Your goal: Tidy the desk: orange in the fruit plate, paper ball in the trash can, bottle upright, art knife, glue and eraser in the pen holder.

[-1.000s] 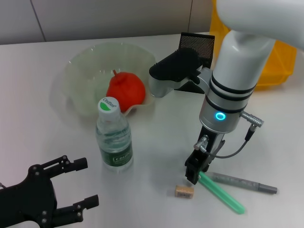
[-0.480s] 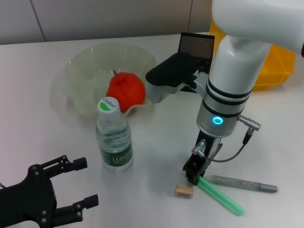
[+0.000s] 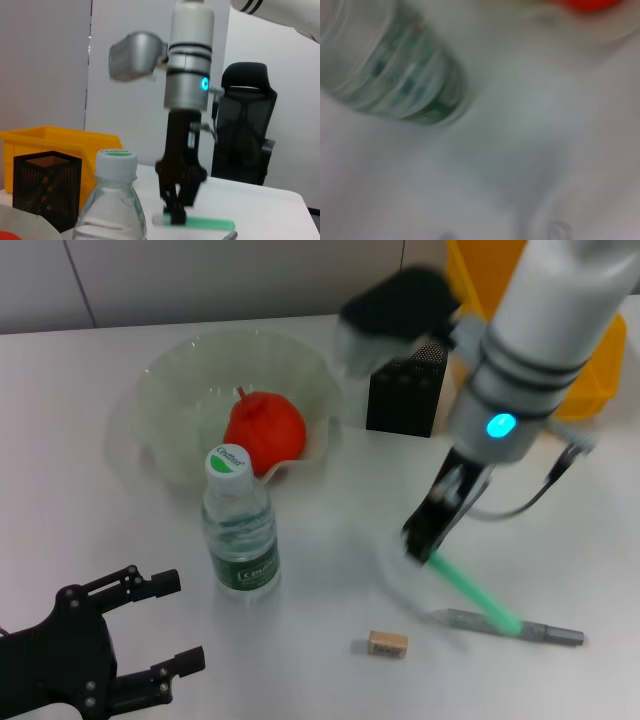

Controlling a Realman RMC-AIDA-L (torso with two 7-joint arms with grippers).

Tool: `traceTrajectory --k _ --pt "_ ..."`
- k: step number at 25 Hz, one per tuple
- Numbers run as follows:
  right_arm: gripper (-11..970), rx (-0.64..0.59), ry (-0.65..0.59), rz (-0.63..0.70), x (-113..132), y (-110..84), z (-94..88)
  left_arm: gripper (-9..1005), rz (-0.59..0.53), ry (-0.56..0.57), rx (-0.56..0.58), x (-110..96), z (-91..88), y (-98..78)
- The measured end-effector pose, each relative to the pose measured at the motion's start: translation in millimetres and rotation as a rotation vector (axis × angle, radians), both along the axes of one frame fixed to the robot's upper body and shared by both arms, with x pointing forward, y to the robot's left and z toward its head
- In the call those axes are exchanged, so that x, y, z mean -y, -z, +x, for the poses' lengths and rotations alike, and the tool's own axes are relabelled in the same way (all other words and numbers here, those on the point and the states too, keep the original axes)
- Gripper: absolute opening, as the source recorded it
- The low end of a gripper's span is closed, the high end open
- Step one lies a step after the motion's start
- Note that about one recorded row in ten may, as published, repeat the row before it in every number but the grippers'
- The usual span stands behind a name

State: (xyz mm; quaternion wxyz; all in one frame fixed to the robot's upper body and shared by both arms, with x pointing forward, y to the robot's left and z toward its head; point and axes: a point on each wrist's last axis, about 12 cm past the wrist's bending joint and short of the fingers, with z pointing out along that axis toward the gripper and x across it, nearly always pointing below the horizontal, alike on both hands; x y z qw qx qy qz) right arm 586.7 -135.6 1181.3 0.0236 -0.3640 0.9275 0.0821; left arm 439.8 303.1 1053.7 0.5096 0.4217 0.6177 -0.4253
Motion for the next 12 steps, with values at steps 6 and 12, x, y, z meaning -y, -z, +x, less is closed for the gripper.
traceTrajectory --k 6,12 --pt "165 0.152 0.073 0.035 34 -40.1 10.3 783 -0.006 -0.008 -0.003 0 0.1 0.1" --pt "165 0.384 0.110 0.149 61 -77.5 22.9 783 -0.012 -0.012 -0.009 2 1.9 0.9"
